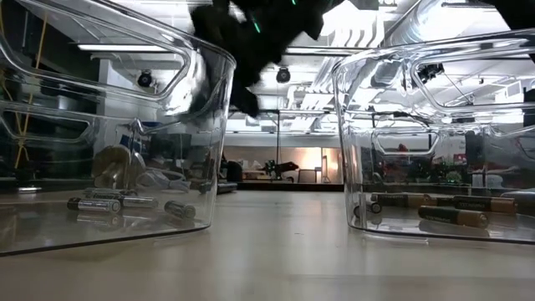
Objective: Sort batteries
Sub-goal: Put the silver battery into the left transparent bin, then move the left transparent bin to middle left of the table
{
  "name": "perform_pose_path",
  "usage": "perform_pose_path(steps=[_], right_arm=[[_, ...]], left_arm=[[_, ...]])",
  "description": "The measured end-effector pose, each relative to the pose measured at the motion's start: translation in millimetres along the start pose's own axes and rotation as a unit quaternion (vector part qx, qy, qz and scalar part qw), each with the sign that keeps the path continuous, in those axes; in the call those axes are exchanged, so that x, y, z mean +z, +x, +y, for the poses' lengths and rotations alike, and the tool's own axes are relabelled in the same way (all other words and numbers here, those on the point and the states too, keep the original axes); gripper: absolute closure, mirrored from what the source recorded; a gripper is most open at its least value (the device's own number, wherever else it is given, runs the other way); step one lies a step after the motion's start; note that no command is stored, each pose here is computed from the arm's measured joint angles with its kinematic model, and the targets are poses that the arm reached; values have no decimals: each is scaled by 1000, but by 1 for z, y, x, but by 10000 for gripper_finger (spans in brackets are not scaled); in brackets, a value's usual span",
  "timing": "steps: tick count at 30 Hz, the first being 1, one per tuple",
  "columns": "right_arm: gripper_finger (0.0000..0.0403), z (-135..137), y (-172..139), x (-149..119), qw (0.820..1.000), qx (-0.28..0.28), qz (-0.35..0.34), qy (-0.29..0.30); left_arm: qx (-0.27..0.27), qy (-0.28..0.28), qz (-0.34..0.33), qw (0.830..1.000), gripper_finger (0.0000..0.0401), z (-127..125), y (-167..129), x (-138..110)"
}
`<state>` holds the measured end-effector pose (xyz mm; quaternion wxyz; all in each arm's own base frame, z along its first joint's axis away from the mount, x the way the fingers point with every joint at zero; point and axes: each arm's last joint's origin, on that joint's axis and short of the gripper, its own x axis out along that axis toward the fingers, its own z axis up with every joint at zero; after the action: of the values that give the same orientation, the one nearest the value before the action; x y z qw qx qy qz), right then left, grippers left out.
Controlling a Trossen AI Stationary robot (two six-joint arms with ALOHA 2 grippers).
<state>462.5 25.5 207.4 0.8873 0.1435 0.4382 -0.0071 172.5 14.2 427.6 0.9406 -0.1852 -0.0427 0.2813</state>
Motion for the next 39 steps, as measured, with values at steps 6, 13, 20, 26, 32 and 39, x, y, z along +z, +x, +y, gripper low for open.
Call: perform_pose_path(steps=[6, 13, 20, 26, 32, 39], right_arm=[[382, 53, -2, 14, 982, 142, -119, -22], [366, 89, 0, -2, 984, 119, -126, -34], [192, 91, 1, -7, 988, 111, -105, -23], [138, 71, -16, 0, 987, 135, -69, -46], [201, 38, -97, 14, 988, -33, -75, -128], [387, -11, -170, 14, 989, -123, -50, -71]], left_arm=[[-31, -9, 19, 999, 176, -13, -6, -7], [-35, -24, 28, 999, 176, -28, -4, -18], [-58, -26, 34, 997, 176, -44, -5, -26], [-77, -9, 52, 996, 182, -53, -17, -33], [-9, 29, 159, 987, 272, -46, -36, -68], [3, 6, 326, 946, 389, -54, -49, -148]])
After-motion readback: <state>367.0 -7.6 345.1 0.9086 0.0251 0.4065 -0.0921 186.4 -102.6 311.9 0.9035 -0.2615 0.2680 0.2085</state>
